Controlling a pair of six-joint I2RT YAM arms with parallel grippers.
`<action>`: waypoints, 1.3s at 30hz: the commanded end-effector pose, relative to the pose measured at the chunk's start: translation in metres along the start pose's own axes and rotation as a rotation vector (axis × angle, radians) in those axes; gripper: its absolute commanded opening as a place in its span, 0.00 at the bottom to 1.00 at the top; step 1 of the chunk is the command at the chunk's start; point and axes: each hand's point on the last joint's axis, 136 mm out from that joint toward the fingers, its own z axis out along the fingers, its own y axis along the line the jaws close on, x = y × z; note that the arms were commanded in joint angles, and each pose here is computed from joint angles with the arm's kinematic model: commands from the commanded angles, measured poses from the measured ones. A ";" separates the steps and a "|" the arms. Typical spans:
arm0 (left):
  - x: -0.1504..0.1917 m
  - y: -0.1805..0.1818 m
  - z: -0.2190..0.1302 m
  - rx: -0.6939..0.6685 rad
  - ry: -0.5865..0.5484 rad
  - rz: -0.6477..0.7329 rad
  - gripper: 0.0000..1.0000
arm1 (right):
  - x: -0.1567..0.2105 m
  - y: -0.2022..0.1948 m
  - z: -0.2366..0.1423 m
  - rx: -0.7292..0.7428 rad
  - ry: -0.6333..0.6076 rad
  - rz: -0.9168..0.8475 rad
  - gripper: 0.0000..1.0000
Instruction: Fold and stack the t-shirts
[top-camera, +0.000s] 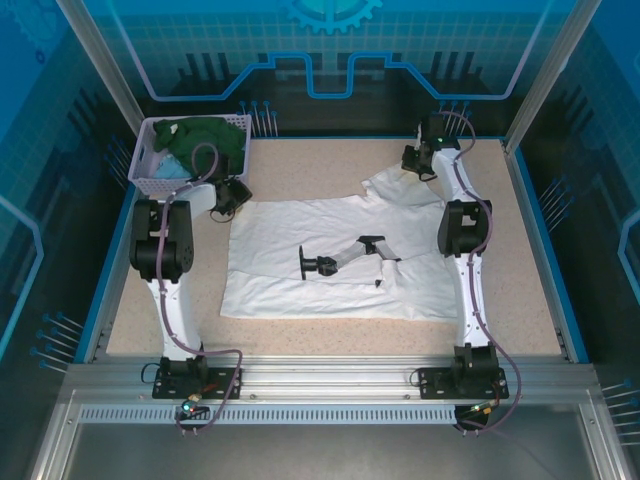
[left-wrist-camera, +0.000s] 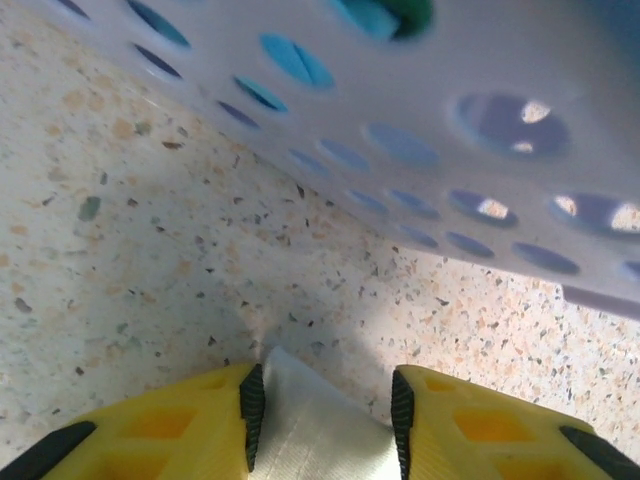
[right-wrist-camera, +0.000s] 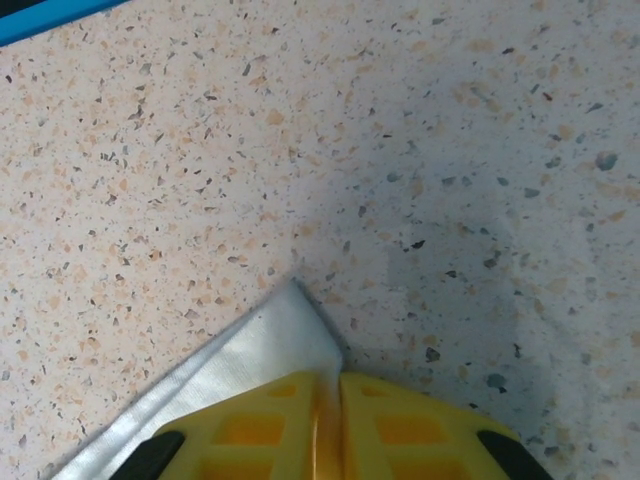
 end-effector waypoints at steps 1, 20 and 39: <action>0.021 0.017 -0.002 -0.065 0.056 0.010 0.37 | 0.010 0.011 0.004 -0.054 0.034 0.002 0.12; -0.008 -0.023 -0.046 0.013 -0.126 0.172 0.08 | -0.011 0.031 -0.036 -0.106 -0.022 -0.023 0.00; 0.015 -0.021 -0.098 0.080 -0.282 0.241 0.07 | 0.009 0.040 -0.149 -0.105 -0.127 -0.118 0.00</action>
